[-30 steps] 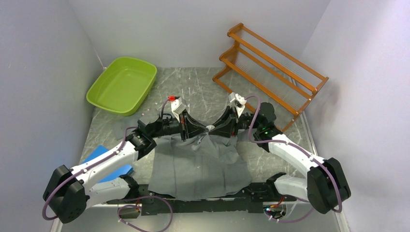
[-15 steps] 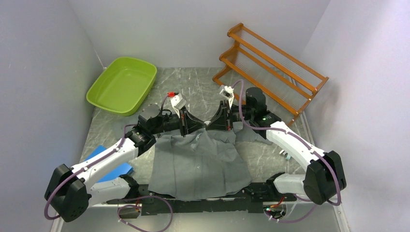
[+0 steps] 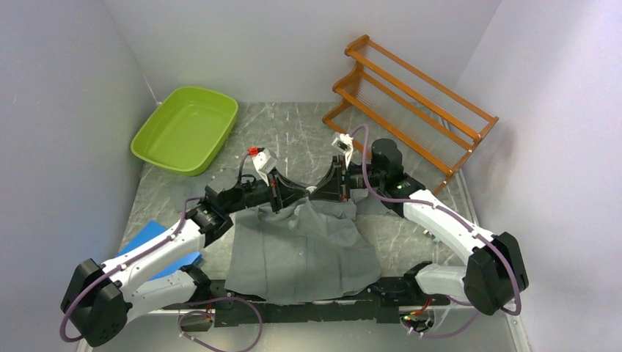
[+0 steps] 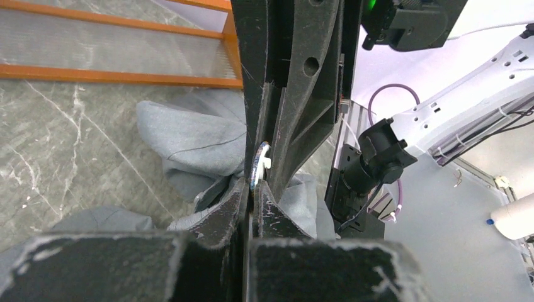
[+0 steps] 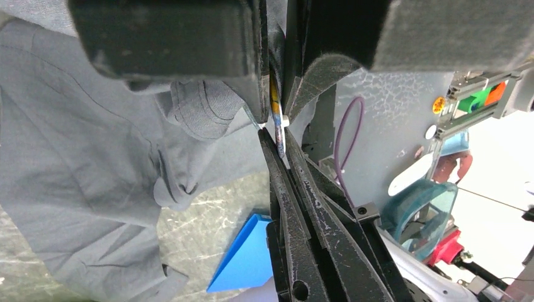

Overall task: Pin the brooch onto the clothing
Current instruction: Pin the brooch to the clothes.

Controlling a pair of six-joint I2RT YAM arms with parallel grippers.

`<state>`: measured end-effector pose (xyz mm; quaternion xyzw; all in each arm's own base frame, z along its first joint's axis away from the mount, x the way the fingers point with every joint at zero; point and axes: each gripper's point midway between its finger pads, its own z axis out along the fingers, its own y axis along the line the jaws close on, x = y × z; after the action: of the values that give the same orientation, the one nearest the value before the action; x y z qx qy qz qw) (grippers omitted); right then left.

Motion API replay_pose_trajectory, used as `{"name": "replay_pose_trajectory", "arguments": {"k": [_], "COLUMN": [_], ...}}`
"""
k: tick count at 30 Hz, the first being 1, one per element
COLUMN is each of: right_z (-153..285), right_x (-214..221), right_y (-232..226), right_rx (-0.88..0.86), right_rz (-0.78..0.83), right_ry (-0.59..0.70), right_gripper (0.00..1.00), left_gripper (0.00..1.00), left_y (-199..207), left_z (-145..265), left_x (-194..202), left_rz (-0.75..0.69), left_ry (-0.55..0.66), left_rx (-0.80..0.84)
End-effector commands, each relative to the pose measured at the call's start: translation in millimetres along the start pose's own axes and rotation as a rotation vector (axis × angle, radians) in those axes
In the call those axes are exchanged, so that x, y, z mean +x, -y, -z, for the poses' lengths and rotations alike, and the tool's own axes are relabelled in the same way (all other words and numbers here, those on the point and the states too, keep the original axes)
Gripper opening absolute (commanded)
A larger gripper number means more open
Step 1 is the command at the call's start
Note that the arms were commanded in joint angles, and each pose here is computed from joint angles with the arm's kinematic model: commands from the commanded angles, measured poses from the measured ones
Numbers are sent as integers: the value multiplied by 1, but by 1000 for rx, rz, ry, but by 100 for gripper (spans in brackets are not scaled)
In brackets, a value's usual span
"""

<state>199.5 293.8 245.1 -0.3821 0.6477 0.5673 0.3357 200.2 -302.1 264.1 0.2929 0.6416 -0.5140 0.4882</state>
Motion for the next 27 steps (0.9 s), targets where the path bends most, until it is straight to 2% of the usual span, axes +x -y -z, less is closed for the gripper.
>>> {"name": "replay_pose_trajectory", "arguments": {"k": [1,11,19,24,27], "right_z": [15,26,28,34,37], "right_x": [-29,-34,-34,-38,-45], "right_y": [15,-13,-14,-16,-7], "right_rx": [91,6,-11,-4,63], "right_rz": [93,219,226,227,173], "right_ry": [166,248,236,281,317], "right_gripper": [0,0,0,0,0], "left_gripper": [3,3,3,3,3], "left_y": [34,26,25,24,25], "left_z": [9,12,15,16,16], "left_x": [-26,-23,-25,-26,-26], "left_rz": [-53,-36,-47,-44,-42], "left_ry": [120,156,178,186,196], "left_rx": [111,74,62,55,61]}}
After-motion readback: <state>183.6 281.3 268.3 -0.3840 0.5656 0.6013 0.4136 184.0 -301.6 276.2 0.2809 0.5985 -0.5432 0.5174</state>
